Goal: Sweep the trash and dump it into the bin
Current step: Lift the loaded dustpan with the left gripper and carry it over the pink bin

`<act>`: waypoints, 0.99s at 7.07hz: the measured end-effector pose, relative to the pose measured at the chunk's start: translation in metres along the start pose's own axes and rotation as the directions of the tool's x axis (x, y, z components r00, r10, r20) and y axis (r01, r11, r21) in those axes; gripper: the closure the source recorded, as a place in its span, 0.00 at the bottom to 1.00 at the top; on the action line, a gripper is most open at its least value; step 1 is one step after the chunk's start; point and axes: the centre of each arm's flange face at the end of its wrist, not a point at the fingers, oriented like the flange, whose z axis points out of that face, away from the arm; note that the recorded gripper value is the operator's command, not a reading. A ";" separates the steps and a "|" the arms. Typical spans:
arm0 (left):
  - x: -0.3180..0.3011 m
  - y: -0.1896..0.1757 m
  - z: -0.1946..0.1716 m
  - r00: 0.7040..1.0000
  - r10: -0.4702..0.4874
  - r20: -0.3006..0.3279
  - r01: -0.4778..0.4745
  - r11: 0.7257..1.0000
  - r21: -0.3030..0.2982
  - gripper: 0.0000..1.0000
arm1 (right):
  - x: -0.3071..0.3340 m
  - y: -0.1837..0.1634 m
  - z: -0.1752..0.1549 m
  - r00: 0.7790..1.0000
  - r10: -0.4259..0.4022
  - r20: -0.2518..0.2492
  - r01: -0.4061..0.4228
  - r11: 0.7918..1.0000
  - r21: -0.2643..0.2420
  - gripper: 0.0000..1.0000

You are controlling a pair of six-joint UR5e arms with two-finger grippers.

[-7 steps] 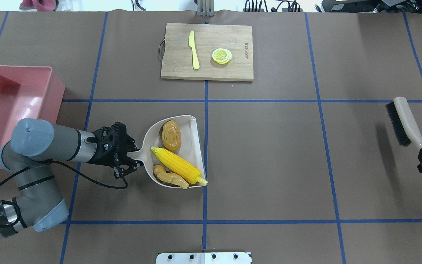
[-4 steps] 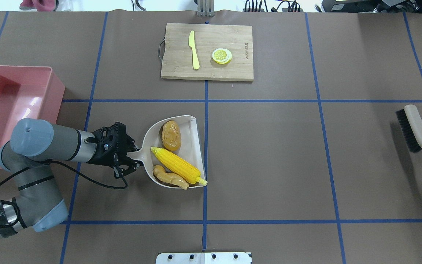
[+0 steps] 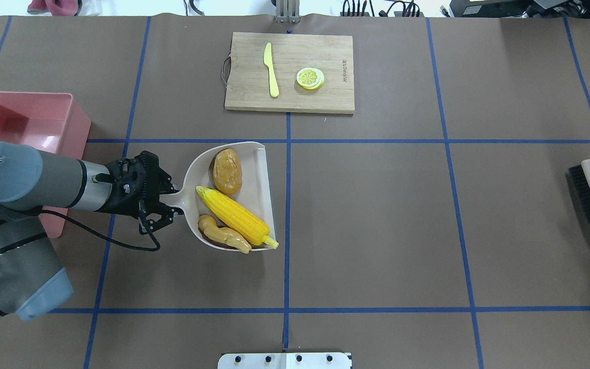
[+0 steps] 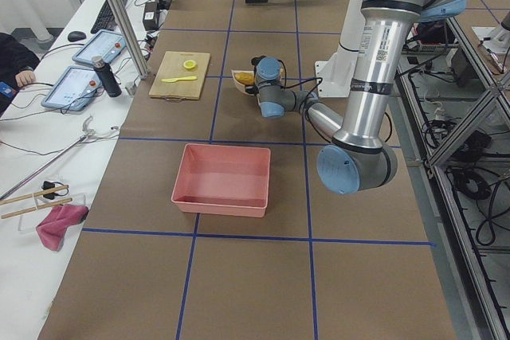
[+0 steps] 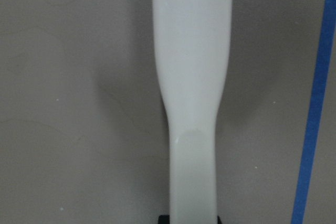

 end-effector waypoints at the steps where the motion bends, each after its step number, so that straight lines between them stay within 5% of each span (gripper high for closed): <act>1: -0.013 0.005 -0.024 0.999 0.000 0.034 0.000 1.000 -0.005 1.00 | 0.001 -0.001 0.001 1.000 0.003 -0.002 -0.003 1.000 -0.003 0.95; 2: -0.028 0.015 -0.048 0.998 -0.015 0.062 0.016 1.000 -0.011 1.00 | 0.002 -0.002 0.003 1.000 0.005 -0.004 -0.005 1.000 -0.005 0.69; 4: -0.058 0.039 -0.088 0.995 -0.070 0.066 0.071 0.997 -0.019 1.00 | 0.003 -0.004 0.006 1.000 0.010 -0.009 -0.010 1.000 -0.010 0.37; 5: -0.072 0.055 -0.109 0.993 -0.100 0.060 0.102 0.994 -0.025 1.00 | 0.004 -0.004 0.007 1.000 0.012 -0.010 -0.012 1.000 -0.011 0.00; 7: -0.083 0.102 -0.152 0.984 -0.162 0.078 0.166 0.985 -0.051 1.00 | 0.001 -0.006 0.004 1.000 0.008 0.002 -0.008 1.000 -0.009 0.00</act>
